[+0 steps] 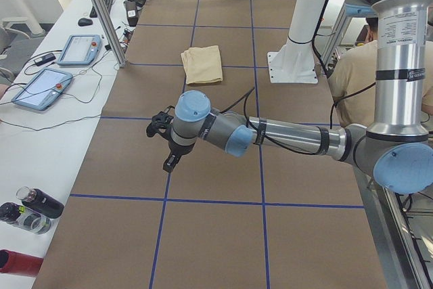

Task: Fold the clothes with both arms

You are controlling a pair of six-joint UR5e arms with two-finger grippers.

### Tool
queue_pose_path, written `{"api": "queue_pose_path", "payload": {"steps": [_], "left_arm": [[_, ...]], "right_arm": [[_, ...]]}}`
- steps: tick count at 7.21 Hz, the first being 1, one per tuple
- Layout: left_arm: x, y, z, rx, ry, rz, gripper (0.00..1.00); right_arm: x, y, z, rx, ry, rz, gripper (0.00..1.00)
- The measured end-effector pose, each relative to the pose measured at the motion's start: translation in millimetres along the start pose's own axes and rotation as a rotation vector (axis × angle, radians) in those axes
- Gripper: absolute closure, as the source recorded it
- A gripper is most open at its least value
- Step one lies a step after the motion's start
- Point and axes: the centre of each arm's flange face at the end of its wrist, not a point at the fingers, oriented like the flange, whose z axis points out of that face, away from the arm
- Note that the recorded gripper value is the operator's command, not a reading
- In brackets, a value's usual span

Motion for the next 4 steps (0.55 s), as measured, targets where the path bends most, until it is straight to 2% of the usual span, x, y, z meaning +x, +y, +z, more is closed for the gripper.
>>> {"api": "queue_pose_path", "payload": {"steps": [2,4], "left_arm": [[-4.6,-4.4,-10.4,-0.031,0.002,-0.052,0.00],[-1.4,-3.2,-15.1,-0.034,0.013,-0.068,0.00]], "right_arm": [[4.3,16.7,9.2,0.000,-0.024,0.017,0.00],[-11.5,20.9,12.7,0.014,-0.026,0.047,0.00]]}}
